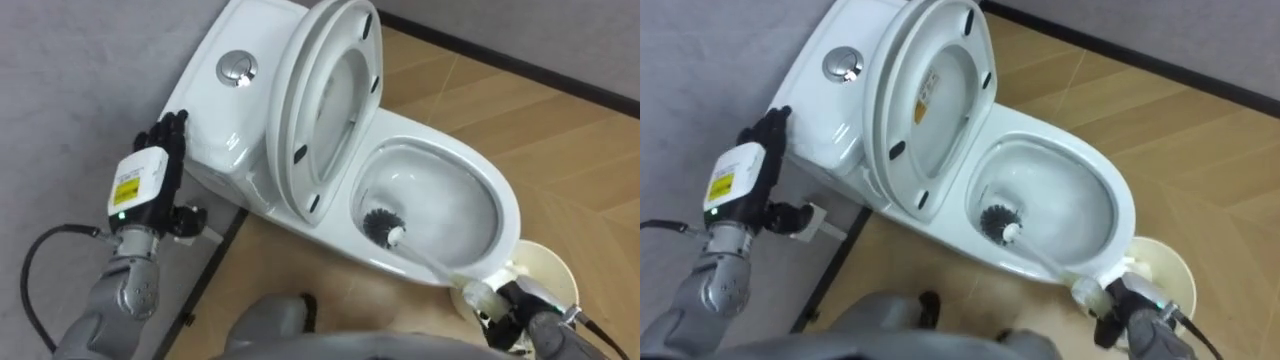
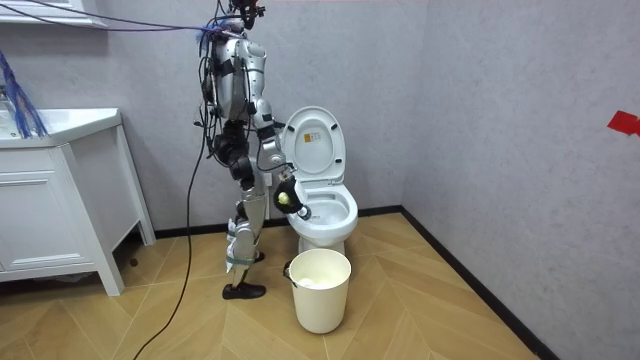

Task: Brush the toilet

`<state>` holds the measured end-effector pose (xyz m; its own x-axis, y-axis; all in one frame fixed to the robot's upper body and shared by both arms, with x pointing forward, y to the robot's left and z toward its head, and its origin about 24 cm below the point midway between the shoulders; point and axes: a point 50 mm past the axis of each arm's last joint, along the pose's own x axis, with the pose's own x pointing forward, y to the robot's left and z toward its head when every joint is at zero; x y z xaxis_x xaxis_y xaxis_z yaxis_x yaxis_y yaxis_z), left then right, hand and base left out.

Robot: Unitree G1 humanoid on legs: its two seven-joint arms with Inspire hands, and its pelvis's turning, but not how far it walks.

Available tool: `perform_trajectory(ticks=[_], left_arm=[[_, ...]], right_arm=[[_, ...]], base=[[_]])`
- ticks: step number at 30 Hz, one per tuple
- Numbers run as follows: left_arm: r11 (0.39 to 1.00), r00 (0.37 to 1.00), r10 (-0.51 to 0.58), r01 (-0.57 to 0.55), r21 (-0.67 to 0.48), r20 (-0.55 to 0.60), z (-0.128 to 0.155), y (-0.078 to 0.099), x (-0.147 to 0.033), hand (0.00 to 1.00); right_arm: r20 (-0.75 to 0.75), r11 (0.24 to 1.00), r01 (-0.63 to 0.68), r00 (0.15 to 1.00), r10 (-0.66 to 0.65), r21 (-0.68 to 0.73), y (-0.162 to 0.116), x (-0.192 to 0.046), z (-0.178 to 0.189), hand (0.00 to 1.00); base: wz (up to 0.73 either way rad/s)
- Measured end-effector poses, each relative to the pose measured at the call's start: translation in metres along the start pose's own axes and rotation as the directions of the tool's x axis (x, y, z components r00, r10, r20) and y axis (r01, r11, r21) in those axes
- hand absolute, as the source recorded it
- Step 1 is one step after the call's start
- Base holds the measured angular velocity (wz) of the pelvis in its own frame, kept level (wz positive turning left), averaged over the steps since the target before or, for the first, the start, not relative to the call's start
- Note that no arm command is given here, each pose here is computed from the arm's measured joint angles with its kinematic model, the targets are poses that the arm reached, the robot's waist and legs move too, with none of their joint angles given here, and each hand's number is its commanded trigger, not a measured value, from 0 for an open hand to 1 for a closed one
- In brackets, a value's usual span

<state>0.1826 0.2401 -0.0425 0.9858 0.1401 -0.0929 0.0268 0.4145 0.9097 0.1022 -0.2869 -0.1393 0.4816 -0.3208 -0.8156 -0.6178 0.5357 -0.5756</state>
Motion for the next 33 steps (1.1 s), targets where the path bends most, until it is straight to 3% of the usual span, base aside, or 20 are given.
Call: perform_trajectory(ticks=[13, 24, 33], left_arm=[[0.992, 0.989, 0.111, -0.117, 0.052, 0.1, 0.018, 0.017, 0.042, 0.0], [0.958, 0.946, 0.256, -0.276, 0.08, 0.201, 0.037, 0.041, 0.072, 0.0], [0.919, 0.898, 0.374, -0.393, 0.043, 0.231, 0.051, 0.06, 0.09, 0.0]], right_arm=[[0.103, 0.972, 0.196, 0.978, -0.183, -0.133, -0.084, 0.014, 0.044, 1.0], [0.203, 0.872, 0.4, 0.913, -0.353, -0.282, -0.169, 0.005, 0.08, 1.0], [0.268, 0.816, 0.508, 0.856, -0.442, -0.276, -0.201, -0.005, 0.1, 1.0]], base=[[-0.07], [-0.01], [0.02]])
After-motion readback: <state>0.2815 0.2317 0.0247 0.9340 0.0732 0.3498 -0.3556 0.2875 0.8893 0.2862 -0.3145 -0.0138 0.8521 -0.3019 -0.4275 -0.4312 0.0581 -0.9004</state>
